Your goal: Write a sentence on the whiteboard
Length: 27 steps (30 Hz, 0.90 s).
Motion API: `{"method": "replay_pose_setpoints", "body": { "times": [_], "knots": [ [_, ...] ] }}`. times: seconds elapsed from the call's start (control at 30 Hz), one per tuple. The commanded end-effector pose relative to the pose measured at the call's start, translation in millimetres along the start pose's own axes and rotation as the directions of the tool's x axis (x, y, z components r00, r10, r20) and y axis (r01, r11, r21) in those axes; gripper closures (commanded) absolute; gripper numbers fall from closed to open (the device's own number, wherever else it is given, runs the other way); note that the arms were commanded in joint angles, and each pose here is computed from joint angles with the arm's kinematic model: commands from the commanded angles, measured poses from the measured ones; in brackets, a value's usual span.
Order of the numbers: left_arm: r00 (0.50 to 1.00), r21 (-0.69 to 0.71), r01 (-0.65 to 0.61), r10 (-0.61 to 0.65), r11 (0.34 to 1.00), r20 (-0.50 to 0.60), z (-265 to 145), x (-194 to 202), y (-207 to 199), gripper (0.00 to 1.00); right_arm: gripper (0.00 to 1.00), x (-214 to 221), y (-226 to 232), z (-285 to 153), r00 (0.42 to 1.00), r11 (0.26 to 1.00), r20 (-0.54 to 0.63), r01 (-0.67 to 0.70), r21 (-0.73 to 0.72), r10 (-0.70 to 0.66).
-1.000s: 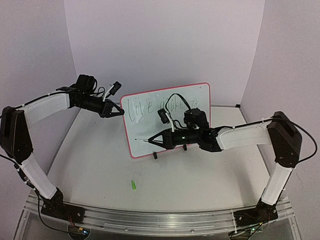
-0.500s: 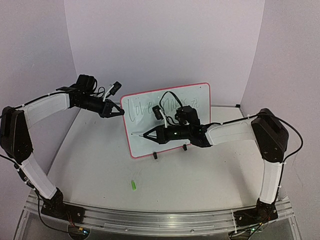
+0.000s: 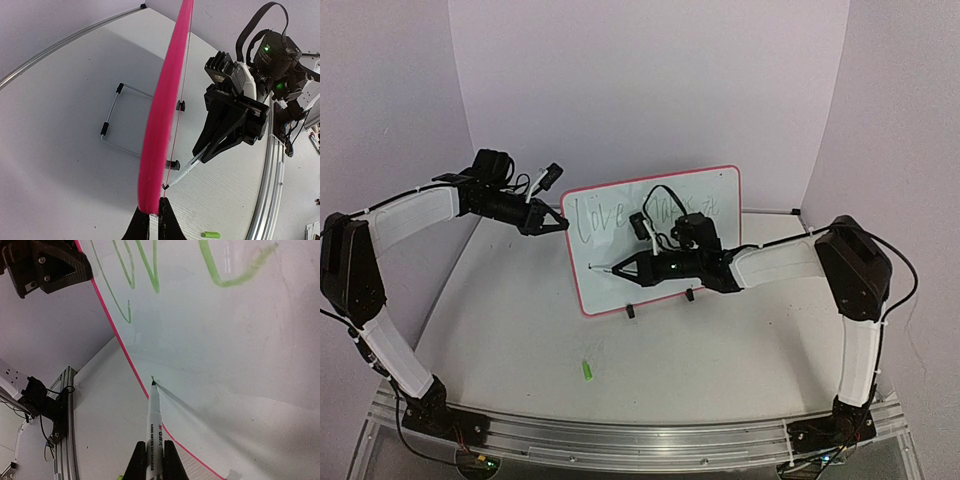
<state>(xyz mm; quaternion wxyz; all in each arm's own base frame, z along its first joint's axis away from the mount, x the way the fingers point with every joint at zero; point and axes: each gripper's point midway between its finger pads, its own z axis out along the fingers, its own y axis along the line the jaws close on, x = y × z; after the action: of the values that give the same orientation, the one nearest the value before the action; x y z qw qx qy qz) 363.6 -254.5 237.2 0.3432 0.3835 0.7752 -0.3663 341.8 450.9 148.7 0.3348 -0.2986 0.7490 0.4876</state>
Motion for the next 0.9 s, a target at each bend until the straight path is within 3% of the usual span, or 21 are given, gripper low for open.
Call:
{"method": "replay_pose_setpoints", "body": {
  "times": [0.0, 0.53, 0.87],
  "knots": [
    [0.999, 0.007, -0.016, 0.017, 1.0, -0.04, 4.5, 11.0, -8.2, 1.0, 1.0, 10.4, -22.2, 3.2, 1.0, 0.999, -0.001, -0.002, 0.054, 0.002],
    [0.999, 0.007, -0.018, 0.018, 1.0, -0.039, 3.8, 10.5, -9.1, 1.0, 1.0, 44.3, -32.8, 3.7, 0.997, 0.998, -0.064, -0.029, 0.061, 0.033],
    [0.999, 0.008, -0.02, 0.021, 1.0, -0.036, 2.9, 9.2, -9.7, 1.0, 1.0, 20.8, 17.8, -8.8, 0.998, 0.996, -0.046, 0.026, -0.087, -0.03]
  ]
}}
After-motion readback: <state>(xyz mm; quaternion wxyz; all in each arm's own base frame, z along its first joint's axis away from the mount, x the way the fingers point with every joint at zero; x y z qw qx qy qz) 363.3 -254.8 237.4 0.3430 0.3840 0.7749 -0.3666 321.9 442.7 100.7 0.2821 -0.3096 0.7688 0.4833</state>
